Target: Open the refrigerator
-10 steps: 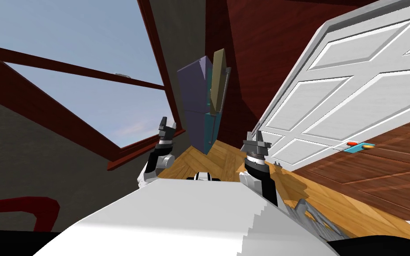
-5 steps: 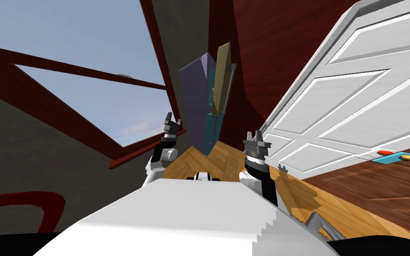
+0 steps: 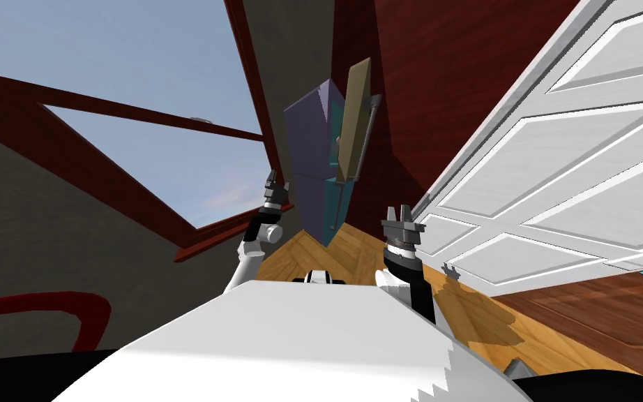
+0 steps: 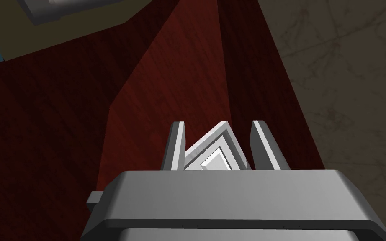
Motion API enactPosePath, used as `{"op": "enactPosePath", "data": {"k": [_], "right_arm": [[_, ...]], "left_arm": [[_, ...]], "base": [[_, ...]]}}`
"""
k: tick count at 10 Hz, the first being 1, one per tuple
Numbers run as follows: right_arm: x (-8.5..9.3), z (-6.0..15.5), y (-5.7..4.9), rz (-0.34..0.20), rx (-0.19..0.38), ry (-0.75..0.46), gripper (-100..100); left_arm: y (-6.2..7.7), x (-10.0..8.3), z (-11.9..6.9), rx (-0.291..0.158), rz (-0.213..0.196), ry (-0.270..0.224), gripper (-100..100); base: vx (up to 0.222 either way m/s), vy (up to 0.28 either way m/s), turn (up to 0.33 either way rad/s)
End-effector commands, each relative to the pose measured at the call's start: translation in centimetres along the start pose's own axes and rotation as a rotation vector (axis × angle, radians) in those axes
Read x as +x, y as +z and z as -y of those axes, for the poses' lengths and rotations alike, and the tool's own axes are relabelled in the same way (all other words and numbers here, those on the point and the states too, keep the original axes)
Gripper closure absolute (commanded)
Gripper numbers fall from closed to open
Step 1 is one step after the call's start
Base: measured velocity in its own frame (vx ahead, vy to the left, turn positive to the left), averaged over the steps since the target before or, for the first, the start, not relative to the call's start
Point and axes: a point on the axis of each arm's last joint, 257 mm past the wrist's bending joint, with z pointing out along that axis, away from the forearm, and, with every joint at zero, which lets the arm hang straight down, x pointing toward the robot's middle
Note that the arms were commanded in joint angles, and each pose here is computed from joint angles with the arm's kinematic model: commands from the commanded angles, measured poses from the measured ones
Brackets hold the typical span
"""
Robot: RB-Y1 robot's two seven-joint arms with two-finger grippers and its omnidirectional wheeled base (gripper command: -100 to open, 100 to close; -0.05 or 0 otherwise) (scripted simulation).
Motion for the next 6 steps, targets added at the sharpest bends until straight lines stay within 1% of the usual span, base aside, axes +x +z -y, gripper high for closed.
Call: {"op": "enactPosePath", "data": {"k": [1,2,3,4,5,6], "right_arm": [[0.0,0.0,0.0,0.0,0.0,0.0,0],[0.0,0.0,0.0,0.0,0.0,0.0,0],[0.0,0.0,0.0,0.0,0.0,0.0,0],[0.0,0.0,0.0,0.0,0.0,0.0,0],[0.0,0.0,0.0,0.0,0.0,0.0,0],[0.0,0.0,0.0,0.0,0.0,0.0,0]], "left_arm": [[2.0,1.3,-0.7,-0.025,-0.03,-0.044,-100],[2.9,1.9,0.3,0.002,-0.043,-0.048,-100],[3.6,2.5,-1.1,-0.042,-0.059,-0.081,-100],[4.5,3.1,-0.3,-0.025,-0.072,-0.084,-100],[5.1,3.5,0.5,-0.004,-0.081,-0.087,-100],[5.8,4.2,-1.3,-0.061,-0.099,-0.117,-100]], "base": [[0.045,-0.031,0.17],[0.05,-0.044,0.077],[0.073,-0.056,0.131],[0.074,-0.054,0.082],[0.035,-0.026,-0.001],[0.05,-0.043,0.153]]}}
